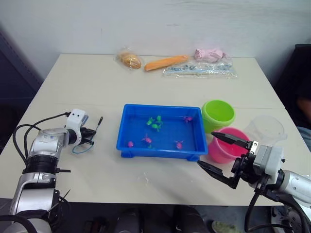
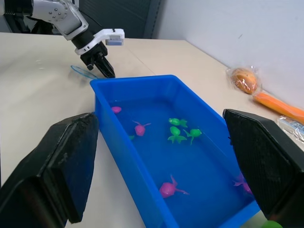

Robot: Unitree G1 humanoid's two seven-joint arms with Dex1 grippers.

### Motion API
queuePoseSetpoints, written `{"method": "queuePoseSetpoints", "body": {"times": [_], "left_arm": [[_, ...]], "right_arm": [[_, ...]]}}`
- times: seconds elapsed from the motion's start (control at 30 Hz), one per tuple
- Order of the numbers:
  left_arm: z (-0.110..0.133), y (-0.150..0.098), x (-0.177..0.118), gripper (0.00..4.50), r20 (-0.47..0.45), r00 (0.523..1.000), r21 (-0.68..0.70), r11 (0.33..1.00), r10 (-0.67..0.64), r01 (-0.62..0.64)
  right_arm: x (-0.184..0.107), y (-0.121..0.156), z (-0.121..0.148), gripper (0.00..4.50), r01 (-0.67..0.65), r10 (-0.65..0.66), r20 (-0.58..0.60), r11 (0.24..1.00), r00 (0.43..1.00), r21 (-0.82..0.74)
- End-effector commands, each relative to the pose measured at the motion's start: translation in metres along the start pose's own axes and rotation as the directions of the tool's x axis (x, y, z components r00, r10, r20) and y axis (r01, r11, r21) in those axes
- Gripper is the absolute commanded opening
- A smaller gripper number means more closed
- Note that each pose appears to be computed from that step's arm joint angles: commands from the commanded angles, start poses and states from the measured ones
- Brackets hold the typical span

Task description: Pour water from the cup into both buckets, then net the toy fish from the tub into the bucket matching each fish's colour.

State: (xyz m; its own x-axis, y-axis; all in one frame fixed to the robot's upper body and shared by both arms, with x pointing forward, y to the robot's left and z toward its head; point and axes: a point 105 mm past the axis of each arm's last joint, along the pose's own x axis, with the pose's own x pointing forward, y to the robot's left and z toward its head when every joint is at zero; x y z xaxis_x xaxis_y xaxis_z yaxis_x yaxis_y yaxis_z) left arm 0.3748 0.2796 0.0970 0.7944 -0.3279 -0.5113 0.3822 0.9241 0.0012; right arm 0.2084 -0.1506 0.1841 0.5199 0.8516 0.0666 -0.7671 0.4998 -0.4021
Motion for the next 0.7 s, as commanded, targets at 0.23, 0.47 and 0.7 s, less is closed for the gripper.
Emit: {"method": "queuePoseSetpoints", "body": {"times": [0.23,0.47,0.7], "left_arm": [[0.092,-0.049,-0.088,0.07,0.354,0.779,0.528,0.798,-0.517,0.289],[0.099,-0.121,-0.109,0.07,-0.055,0.575,0.695,0.382,-0.816,0.609],[0.102,-0.184,-0.079,0.07,-0.352,0.502,0.804,0.02,-0.79,0.594]], "right_arm": [[0.015,-0.002,0.028,4.5,-0.081,0.083,0.063,0.996,0.995,-0.025],[0.047,-0.008,0.034,4.5,-0.169,0.169,-0.045,0.985,0.985,0.019],[0.078,-0.017,0.025,4.5,-0.177,0.206,-0.191,0.971,0.96,0.159]]}}
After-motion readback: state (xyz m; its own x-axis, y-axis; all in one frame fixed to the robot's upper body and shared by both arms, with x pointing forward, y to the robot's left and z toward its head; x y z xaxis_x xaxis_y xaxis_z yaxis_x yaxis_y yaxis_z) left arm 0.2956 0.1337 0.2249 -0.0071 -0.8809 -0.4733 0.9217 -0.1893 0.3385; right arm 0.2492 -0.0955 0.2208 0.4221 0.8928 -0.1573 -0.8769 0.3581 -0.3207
